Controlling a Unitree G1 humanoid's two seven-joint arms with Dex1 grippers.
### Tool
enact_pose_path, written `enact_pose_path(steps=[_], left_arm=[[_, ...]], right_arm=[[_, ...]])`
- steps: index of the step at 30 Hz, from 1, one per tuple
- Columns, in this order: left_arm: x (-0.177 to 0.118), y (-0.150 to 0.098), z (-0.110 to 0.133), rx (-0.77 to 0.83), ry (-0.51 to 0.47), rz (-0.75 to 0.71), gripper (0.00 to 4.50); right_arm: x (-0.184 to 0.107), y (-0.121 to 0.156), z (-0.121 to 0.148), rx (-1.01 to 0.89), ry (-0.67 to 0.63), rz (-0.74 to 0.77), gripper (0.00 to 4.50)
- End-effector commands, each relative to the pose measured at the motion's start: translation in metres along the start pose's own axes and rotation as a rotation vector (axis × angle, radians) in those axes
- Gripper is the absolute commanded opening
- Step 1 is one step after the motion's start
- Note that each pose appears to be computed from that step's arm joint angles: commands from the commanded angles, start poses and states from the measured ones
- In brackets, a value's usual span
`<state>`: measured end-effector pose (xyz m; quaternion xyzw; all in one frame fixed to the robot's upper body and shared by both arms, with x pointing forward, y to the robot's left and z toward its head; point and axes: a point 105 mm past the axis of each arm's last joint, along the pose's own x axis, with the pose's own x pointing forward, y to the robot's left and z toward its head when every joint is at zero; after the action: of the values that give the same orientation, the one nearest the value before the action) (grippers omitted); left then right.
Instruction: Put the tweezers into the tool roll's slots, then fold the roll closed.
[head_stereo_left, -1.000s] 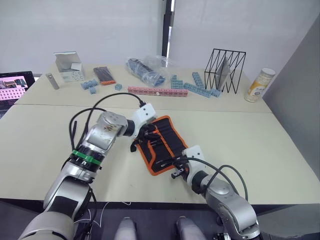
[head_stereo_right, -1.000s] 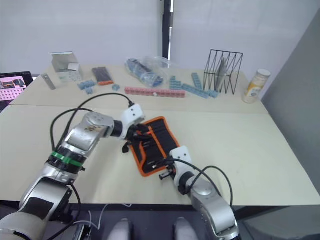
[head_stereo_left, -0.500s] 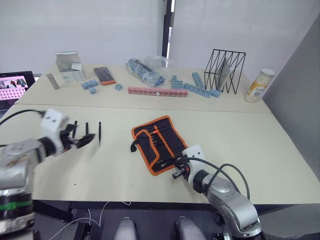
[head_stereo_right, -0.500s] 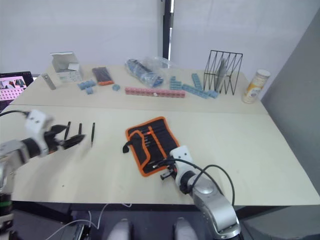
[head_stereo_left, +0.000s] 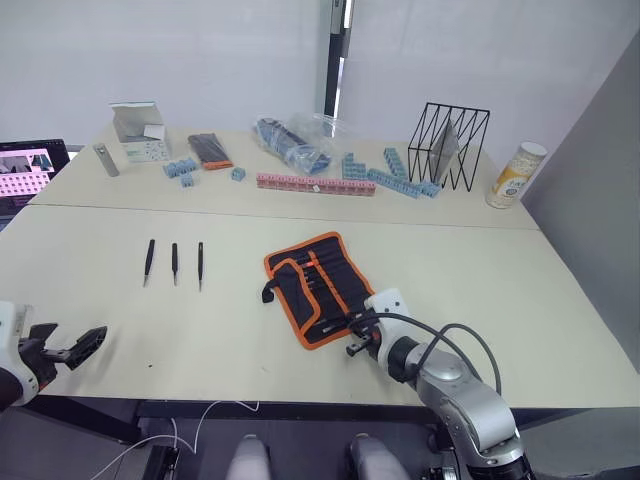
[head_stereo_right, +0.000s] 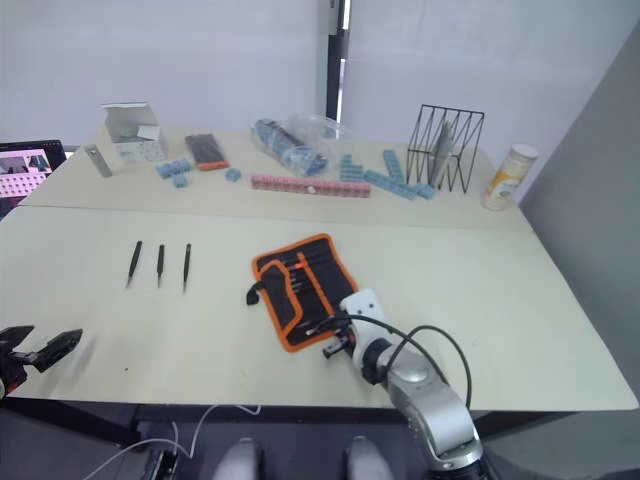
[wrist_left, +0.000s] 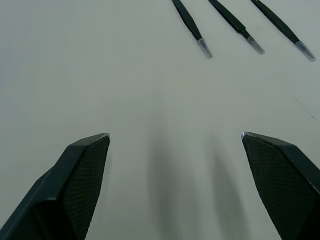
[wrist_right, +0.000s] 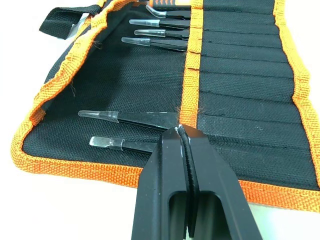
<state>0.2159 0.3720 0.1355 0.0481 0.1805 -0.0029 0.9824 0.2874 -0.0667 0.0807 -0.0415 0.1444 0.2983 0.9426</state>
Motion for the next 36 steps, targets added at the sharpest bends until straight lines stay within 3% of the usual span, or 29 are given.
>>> enact_pose_path(steps=[1, 11, 20, 36], left_arm=[[-0.001, -0.002, 0.011, 0.016, -0.035, 0.017, 4.49], [0.039, -0.008, 0.012, -0.001, -0.030, 0.048, 4.49], [0.066, -0.022, 0.033, 0.024, -0.074, 0.003, 4.49], [0.139, -0.012, 0.007, -0.025, 0.036, 0.128, 4.49]], right_arm=[[0.002, 0.001, -0.021, 0.022, 0.082, 0.015, 0.00], [0.004, -0.004, -0.018, 0.016, 0.072, -0.005, 0.00], [0.004, -0.010, -0.015, 0.013, 0.064, -0.028, 0.00], [0.004, -0.014, -0.011, 0.022, 0.047, -0.057, 0.00]])
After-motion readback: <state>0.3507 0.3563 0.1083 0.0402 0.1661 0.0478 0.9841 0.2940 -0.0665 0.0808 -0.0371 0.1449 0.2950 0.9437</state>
